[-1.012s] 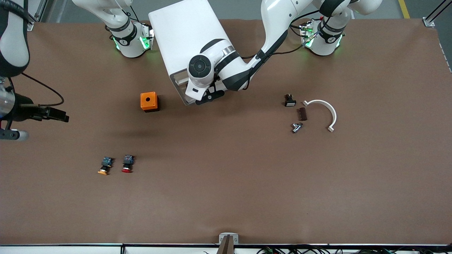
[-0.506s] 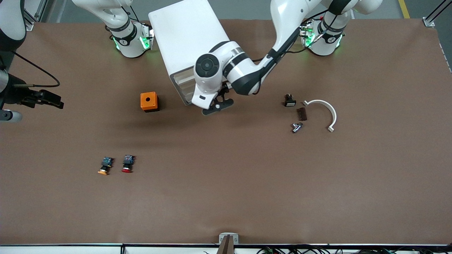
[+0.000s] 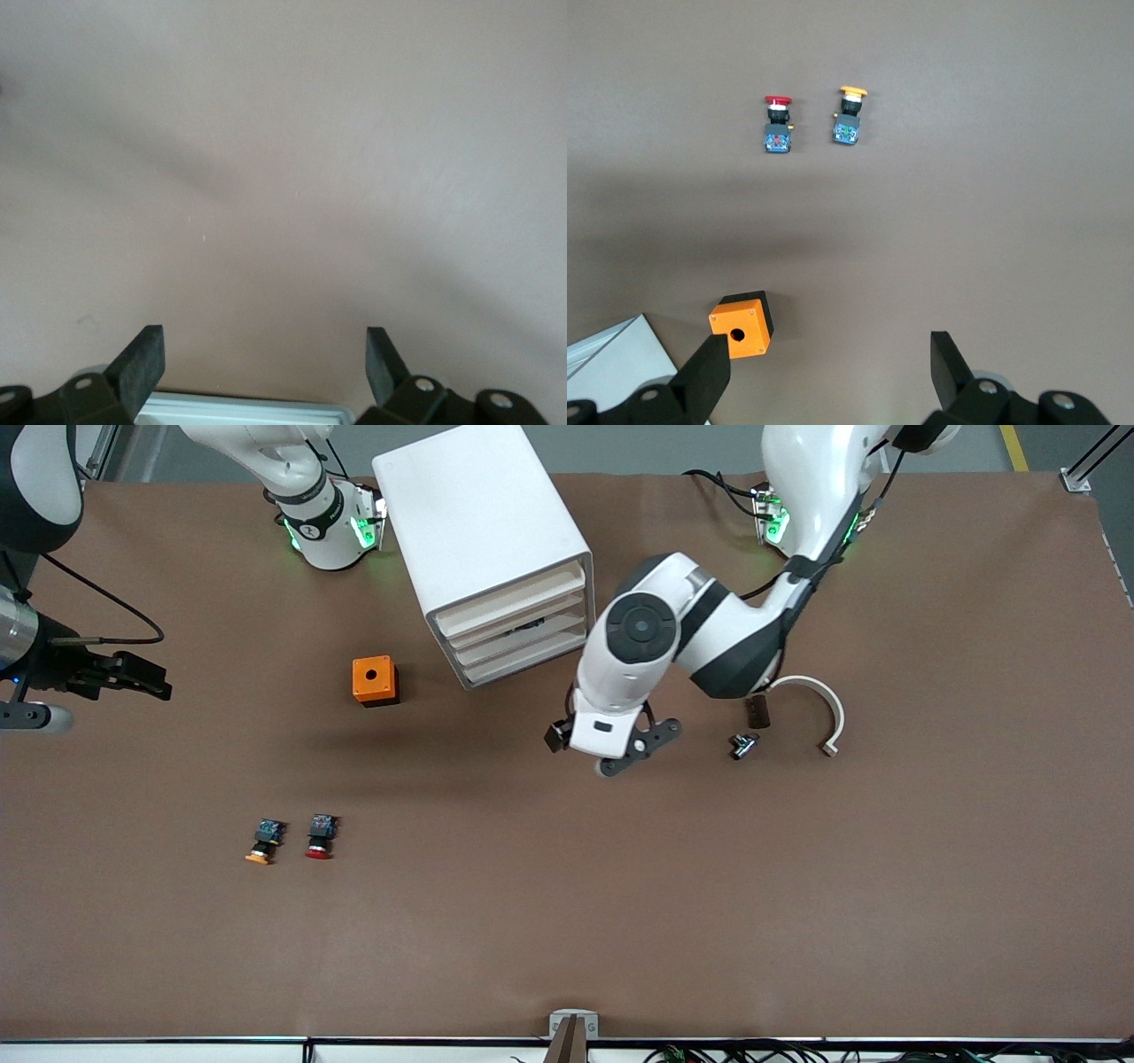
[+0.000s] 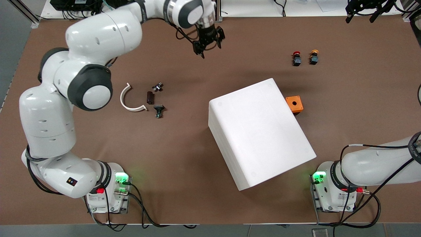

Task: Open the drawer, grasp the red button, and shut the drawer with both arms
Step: 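Draw the left gripper back from the closed drawer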

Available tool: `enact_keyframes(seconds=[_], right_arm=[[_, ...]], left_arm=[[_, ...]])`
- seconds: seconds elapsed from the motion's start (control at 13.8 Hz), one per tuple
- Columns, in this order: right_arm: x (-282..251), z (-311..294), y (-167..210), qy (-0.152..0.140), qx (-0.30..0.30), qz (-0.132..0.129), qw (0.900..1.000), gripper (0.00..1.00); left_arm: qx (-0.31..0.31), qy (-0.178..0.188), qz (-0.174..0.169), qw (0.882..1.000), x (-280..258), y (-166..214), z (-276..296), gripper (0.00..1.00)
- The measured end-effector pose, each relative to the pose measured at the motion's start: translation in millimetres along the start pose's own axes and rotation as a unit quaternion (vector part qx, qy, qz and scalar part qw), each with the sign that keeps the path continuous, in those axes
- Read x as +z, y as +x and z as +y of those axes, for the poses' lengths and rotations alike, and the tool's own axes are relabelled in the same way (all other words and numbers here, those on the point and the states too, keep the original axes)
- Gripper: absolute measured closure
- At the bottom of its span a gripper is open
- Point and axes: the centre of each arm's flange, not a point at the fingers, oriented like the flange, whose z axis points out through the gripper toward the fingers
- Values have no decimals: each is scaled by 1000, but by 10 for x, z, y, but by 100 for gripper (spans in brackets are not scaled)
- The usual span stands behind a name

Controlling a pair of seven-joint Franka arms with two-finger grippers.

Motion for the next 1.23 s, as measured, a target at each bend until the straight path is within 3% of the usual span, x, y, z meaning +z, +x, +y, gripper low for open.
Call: enact_keyframes(seconds=[0.22, 0.36, 0.72, 1.23], right_arm=[[-319, 30, -27, 0, 3, 17, 1000, 0], [-454, 48, -48, -1, 4, 23, 1000, 0], [-459, 57, -164, 1, 6, -18, 1000, 0], [-783, 3, -611, 6, -1, -4, 1000, 0]], left_arm=[[-31, -19, 16, 999, -558, 380, -242, 0], [-31, -9, 20, 999, -893, 582, -483, 0], [35, 4, 33, 999, -1655, 1297, -1222, 0], [153, 40, 8, 987, -2161, 2189, -2410, 0]])
